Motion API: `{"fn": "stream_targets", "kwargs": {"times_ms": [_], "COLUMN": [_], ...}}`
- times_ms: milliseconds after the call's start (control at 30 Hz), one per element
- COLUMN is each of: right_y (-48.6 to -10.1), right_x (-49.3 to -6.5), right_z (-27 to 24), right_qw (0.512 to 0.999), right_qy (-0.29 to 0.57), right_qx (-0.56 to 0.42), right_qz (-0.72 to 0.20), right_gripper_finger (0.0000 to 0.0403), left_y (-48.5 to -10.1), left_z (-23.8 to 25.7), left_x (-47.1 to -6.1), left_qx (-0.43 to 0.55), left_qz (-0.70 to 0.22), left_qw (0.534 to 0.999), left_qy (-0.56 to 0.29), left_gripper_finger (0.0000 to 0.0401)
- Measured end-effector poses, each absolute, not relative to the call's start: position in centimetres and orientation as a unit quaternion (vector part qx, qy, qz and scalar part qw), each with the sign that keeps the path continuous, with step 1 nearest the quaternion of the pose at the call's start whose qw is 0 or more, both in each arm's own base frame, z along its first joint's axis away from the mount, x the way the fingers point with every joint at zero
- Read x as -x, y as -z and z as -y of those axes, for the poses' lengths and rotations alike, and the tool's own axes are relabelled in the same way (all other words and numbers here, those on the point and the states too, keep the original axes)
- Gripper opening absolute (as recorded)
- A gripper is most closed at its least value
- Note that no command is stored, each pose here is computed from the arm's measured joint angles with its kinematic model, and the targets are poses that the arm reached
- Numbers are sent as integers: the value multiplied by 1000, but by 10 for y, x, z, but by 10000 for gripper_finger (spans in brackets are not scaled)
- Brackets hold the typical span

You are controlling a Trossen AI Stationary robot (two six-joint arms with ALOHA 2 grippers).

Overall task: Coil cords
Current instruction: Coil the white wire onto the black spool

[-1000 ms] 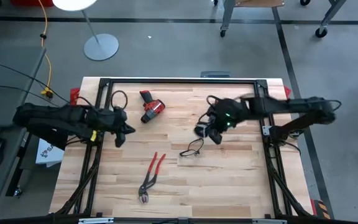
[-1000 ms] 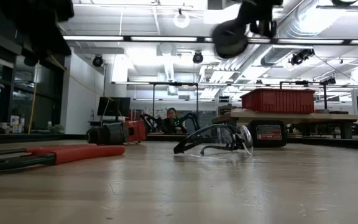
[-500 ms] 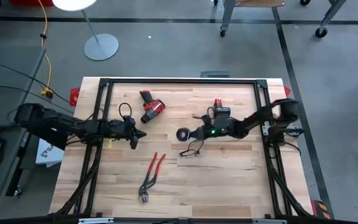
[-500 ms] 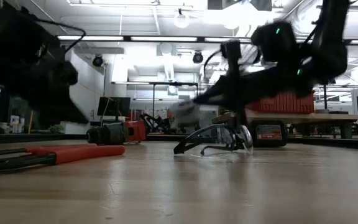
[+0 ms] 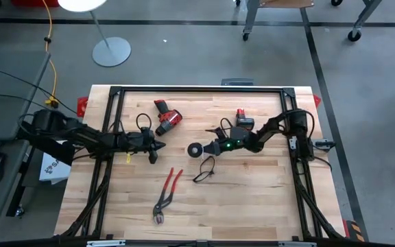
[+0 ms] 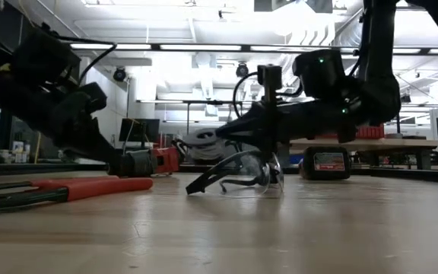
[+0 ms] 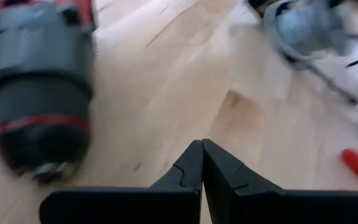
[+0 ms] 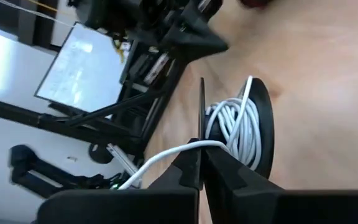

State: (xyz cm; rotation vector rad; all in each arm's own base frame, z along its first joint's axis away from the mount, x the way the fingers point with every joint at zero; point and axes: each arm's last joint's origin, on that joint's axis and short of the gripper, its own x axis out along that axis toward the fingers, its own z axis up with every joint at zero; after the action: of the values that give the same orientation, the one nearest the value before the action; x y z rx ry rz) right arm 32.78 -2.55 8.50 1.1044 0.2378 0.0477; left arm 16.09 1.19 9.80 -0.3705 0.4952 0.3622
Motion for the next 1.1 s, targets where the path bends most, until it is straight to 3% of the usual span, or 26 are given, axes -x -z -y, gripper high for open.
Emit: {"fn": "stream_targets", "kwargs": {"times_ms": [300, 533, 767, 1100], "right_y": [-92, -100, -113, -136], "right_x": [-308, -300, -292, -275], "right_z": [37, 37, 38, 42], "right_qw": [858, 865, 870, 879], "right_qy": [17, 49, 79, 87], "right_qx": [-485, -448, -419, -367], "right_qz": [-168, -221, -249, -291], "right_gripper_finger": [11, 87, 156, 182], "left_y": [-96, -114, -119, -120], "left_z": [-11, -12, -21, -22], "left_x": [-178, -207, -215, -214], "left_qx": [164, 113, 144, 155], "left_qz": [-252, -226, -214, -217], "left_qw": [944, 961, 957, 956], "left_qy": [-139, -110, -135, -124], "left_gripper_finger": [6, 43, 84, 92]}}
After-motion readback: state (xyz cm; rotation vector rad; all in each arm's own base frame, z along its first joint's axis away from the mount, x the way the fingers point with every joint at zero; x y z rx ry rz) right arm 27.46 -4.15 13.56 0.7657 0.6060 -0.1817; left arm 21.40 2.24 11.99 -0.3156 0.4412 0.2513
